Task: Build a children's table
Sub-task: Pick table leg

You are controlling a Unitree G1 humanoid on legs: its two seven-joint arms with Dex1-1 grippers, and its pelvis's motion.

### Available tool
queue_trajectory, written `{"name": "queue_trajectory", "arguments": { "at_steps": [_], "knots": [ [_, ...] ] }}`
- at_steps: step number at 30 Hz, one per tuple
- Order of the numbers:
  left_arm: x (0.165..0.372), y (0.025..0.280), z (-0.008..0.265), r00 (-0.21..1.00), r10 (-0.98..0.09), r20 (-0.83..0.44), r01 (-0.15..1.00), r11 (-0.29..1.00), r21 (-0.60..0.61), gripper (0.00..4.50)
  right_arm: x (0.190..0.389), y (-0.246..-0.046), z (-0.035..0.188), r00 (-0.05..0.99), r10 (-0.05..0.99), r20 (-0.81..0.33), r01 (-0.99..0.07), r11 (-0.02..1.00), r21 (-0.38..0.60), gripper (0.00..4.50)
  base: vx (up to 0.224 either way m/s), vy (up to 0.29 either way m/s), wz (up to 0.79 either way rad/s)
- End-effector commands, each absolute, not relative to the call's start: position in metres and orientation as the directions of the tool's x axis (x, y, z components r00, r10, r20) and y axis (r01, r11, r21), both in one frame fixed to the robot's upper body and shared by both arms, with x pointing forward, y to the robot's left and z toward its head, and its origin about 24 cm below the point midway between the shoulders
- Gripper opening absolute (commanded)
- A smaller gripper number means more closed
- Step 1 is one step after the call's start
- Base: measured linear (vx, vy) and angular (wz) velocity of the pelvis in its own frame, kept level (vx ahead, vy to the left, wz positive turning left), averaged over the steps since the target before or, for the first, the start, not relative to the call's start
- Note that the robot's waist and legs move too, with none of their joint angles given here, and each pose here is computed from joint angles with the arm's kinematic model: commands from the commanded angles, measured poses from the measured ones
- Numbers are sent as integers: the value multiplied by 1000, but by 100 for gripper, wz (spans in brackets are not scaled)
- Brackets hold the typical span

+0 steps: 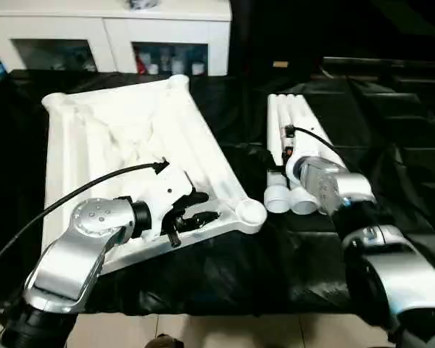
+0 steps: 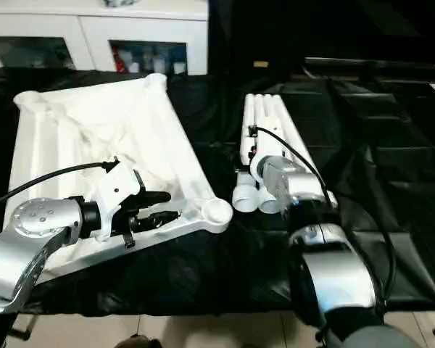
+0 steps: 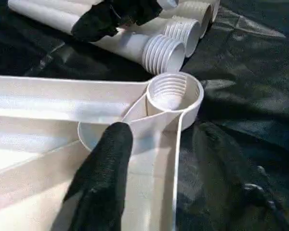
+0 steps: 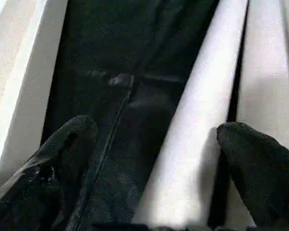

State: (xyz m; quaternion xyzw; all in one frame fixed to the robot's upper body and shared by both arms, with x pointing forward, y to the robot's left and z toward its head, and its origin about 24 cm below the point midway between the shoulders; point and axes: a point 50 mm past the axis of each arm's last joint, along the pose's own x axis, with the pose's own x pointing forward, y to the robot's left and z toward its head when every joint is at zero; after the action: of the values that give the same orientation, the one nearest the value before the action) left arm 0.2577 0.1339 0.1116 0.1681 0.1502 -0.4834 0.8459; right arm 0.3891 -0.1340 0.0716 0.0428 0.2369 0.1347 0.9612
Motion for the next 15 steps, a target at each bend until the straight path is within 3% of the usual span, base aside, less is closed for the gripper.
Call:
{"name": "queue_trajectory", "arguments": {
  "at_steps": [1, 15],
  "knots": [
    [255, 133, 113, 482, -771, -416, 872, 470, 138, 257, 392, -133, 77, 855, 288, -431, -253, 958, 139, 450, 0, 0, 0],
    [256, 131, 115, 467, -770, -435, 880, 455, 139, 366, 389, -134, 66, 758, 314, -572, -247, 949, 194, 450, 0, 0, 0]
  ]
}}
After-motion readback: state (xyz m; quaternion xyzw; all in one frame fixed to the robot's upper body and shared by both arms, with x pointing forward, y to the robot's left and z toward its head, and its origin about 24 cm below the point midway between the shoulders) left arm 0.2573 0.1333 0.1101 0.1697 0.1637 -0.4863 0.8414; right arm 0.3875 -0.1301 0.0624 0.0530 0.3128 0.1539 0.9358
